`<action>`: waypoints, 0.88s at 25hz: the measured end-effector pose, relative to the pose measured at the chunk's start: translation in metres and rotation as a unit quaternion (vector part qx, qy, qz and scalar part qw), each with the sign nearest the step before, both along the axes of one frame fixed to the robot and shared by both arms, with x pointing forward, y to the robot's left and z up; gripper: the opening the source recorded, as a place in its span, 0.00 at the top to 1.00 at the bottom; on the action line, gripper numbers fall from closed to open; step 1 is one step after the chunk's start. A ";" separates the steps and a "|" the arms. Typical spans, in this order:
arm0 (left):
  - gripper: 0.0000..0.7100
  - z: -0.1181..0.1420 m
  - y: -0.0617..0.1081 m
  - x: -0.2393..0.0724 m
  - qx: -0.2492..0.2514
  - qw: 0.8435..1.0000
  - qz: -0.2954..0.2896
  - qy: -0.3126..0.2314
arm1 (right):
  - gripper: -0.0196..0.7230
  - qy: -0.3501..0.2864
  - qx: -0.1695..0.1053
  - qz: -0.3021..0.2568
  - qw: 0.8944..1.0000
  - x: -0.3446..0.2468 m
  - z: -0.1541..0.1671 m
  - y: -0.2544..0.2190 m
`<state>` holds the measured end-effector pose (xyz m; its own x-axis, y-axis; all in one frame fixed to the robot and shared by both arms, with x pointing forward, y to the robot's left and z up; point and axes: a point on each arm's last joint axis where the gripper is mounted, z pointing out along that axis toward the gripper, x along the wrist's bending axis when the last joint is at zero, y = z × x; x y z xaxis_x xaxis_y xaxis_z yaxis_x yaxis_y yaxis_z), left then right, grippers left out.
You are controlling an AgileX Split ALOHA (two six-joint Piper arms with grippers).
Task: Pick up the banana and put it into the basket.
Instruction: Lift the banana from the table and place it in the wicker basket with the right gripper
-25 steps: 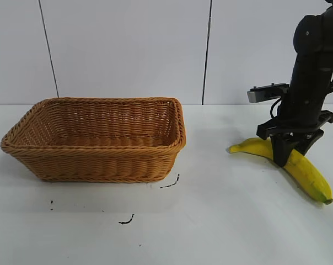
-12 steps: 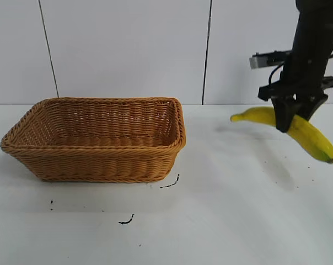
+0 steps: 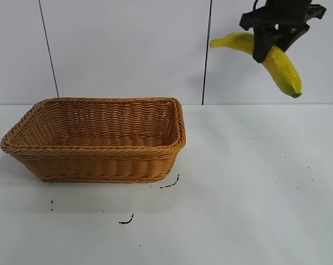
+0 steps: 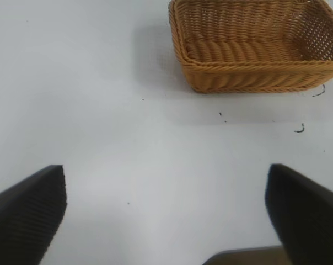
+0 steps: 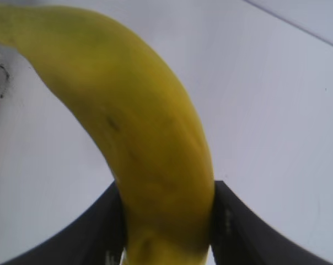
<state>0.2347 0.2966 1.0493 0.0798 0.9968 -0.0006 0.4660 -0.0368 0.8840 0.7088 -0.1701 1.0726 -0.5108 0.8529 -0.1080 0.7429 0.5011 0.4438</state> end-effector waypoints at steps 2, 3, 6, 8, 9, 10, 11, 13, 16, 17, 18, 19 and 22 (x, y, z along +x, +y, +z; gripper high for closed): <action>0.02 0.000 0.000 0.000 0.000 1.000 0.000 0.000 | 0.54 -0.003 -0.004 0.027 1.000 -0.003 -0.001 0.018; 0.02 0.000 0.000 0.000 0.000 1.000 0.000 0.000 | 0.54 -0.004 -0.007 0.042 0.999 -0.006 -0.001 0.026; 0.02 0.000 0.000 0.000 0.000 1.000 0.000 0.000 | 0.54 -0.014 -0.014 0.093 0.995 -0.016 -0.001 0.057; 0.02 0.000 0.000 0.000 0.000 1.000 0.000 0.000 | 0.54 -0.036 -0.015 0.126 0.991 -0.021 0.001 0.077; 0.02 0.000 0.000 0.000 0.000 1.000 0.000 0.000 | 0.54 -0.048 -0.017 0.145 0.988 -0.025 0.002 0.088; 0.02 0.000 0.000 0.000 0.000 1.000 0.000 0.000 | 0.54 -0.064 -0.019 0.162 0.985 -0.027 0.003 0.098; 0.02 0.000 0.000 0.000 0.000 1.000 0.000 0.000 | 0.54 -0.079 -0.021 0.181 0.980 -0.031 0.004 0.109; 0.02 0.000 0.000 0.000 0.000 1.000 0.000 0.000 | 0.54 -0.106 -0.025 0.218 0.970 -0.040 0.007 0.131; 0.02 0.000 0.000 0.000 0.000 1.000 0.000 0.000 | 0.54 -0.130 -0.046 0.275 0.952 -0.051 0.000 0.159; 0.02 0.000 0.000 0.000 0.000 1.000 0.000 0.000 | 0.54 -0.133 -0.057 0.293 0.945 -0.053 -0.005 0.167; 0.02 0.000 0.000 0.000 0.000 1.000 0.000 0.000 | 0.54 -0.135 -0.065 0.310 0.939 -0.056 -0.012 0.175; 0.02 0.000 0.000 0.000 0.000 1.000 0.000 0.000 | 0.54 -0.138 -0.070 0.321 0.934 -0.058 -0.017 0.183; 0.02 0.000 0.000 0.000 0.000 1.000 0.000 0.000 | 0.54 -0.150 -0.075 0.340 0.926 -0.056 -0.041 0.201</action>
